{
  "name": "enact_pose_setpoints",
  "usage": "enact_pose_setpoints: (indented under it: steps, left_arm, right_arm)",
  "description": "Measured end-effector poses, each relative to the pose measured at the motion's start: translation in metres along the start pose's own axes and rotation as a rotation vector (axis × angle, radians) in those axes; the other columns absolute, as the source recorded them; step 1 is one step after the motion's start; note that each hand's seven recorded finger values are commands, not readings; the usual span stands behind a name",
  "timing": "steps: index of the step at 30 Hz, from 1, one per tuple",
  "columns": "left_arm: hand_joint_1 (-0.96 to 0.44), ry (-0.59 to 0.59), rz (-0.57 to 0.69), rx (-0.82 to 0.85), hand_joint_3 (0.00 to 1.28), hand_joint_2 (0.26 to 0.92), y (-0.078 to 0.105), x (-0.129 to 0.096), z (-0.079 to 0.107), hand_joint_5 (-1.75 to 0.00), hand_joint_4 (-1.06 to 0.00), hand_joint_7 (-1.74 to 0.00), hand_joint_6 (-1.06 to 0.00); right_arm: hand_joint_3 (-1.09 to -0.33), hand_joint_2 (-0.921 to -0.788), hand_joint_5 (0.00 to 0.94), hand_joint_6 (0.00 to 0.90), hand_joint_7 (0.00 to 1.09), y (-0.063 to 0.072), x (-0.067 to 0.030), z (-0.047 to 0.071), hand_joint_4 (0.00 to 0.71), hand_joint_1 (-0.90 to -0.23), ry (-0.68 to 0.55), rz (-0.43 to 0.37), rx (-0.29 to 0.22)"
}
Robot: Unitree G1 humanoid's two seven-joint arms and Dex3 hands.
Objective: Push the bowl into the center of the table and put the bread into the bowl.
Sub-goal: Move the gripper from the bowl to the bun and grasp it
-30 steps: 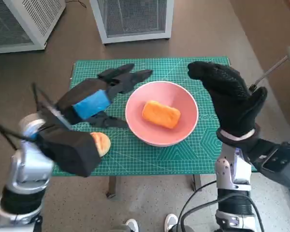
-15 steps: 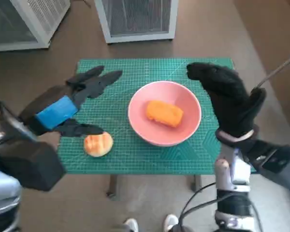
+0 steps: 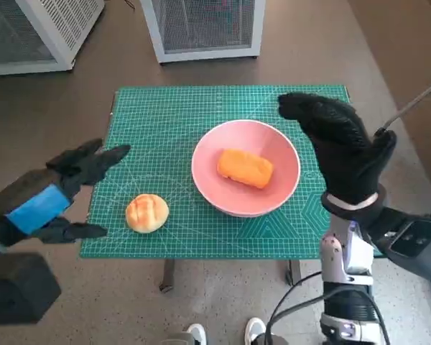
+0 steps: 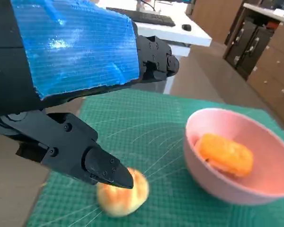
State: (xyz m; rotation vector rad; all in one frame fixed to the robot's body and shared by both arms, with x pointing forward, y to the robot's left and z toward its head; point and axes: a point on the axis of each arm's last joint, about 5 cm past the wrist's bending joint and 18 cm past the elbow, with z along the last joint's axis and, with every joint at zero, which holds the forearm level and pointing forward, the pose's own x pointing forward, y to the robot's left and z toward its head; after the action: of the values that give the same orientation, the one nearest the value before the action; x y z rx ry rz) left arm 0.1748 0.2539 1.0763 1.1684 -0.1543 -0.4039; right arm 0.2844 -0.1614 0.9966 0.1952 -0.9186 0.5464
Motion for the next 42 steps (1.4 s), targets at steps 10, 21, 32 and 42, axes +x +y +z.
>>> enact_pose_setpoints:
  steps: [10, 21, 32, 42]
  left_arm:
    - [-0.21, -0.019, -0.019, 0.017, 0.0, 0.761, -0.009, -0.002, -0.003, -0.01, -0.15, -0.04, -0.25]
    - [-0.22, -0.001, -0.057, -0.007, 0.0, 0.76, -0.034, 0.012, -0.011, 0.0, -0.16, -0.03, -0.27]
    - [-0.2, 0.03, -0.083, -0.034, 0.0, 0.762, -0.059, 0.037, -0.022, -0.01, -0.19, -0.02, -0.29]
    - [-0.21, 0.06, -0.087, -0.04, 0.0, 0.767, -0.075, 0.059, -0.031, -0.01, -0.2, -0.02, -0.3]
  right_arm:
    - [-0.496, -0.921, 0.002, 0.017, 0.63, 0.0, 0.0007, 0.0, 0.383, -0.552, 0.005, 0.004, 0.005]
    - [-0.537, -0.921, 0.002, 0.003, 0.64, -0.001, 0.0005, 0.001, 0.383, -0.541, 0.008, 0.009, 0.0]
    - [-0.544, -0.921, 0.002, -0.001, 0.64, -0.003, 0.0, 0.002, 0.384, -0.54, 0.018, 0.013, -0.008]
    - [-0.543, -0.921, 0.002, -0.001, 0.63, -0.005, -0.001, 0.003, 0.385, -0.55, 0.029, 0.014, -0.011]
